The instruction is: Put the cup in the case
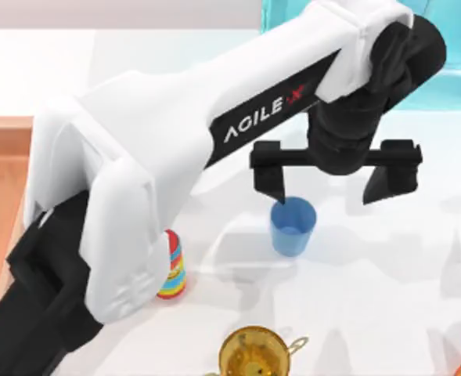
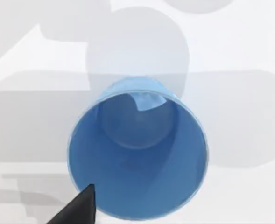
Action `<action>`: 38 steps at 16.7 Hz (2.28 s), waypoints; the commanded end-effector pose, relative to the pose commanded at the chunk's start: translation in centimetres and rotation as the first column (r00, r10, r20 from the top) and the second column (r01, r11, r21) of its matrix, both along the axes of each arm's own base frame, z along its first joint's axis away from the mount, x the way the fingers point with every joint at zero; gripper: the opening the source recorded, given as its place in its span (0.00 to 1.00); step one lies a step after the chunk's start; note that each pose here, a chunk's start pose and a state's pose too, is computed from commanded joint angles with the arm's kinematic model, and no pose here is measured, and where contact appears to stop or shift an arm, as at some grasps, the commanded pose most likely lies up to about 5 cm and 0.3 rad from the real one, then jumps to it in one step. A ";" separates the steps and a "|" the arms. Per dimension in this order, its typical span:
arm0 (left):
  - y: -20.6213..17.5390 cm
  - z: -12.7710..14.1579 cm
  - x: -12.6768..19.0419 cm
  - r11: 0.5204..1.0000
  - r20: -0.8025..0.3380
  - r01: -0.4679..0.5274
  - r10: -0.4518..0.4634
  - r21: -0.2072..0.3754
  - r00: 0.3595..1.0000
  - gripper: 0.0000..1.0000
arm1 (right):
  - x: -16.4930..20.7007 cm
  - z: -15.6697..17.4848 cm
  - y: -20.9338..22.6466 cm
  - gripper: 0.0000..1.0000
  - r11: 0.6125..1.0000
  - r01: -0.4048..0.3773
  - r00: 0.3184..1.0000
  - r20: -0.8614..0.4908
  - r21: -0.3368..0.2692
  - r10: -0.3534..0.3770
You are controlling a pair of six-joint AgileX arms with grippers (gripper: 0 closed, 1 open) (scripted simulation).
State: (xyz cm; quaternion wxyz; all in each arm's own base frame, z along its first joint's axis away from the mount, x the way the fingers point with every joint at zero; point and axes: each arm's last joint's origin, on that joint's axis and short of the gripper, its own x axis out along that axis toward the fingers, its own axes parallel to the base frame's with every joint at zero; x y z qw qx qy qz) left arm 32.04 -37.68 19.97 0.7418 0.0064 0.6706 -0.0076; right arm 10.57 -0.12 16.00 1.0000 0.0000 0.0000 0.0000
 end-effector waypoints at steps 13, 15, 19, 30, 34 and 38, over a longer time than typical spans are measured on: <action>0.3 -6.5 0.2 1.000 -0.001 0.000 0.000 0.001 1.000 0.85 | 0.0 0.0 0.0 1.00 1.000 0.000 1.000 0.000 0.000 0.000; 0.3 -6.5 0.2 1.000 -0.001 0.000 0.000 0.001 1.000 0.70 | 0.0 0.0 0.0 1.00 1.000 0.000 1.000 0.000 0.000 0.000; 0.3 -6.5 0.2 1.000 -0.001 0.000 0.000 0.001 1.000 0.40 | 0.0 0.0 0.0 1.00 1.000 0.000 1.000 0.000 0.000 0.000; 0.3 -6.5 0.2 1.000 -0.001 0.000 0.000 0.001 1.000 0.00 | 0.0 0.0 0.0 1.00 1.000 0.000 1.000 0.000 0.000 0.000; 0.3 -6.5 0.1 1.000 -0.002 0.005 -0.005 0.002 1.000 0.00 | 0.0 0.0 0.0 1.00 1.000 0.000 1.000 0.000 0.000 0.000; 4.8 -5.4 2.4 0.999 -0.058 0.015 -0.013 0.039 0.998 0.00 | 0.0 0.0 0.0 1.00 1.000 0.000 1.000 0.000 0.000 0.000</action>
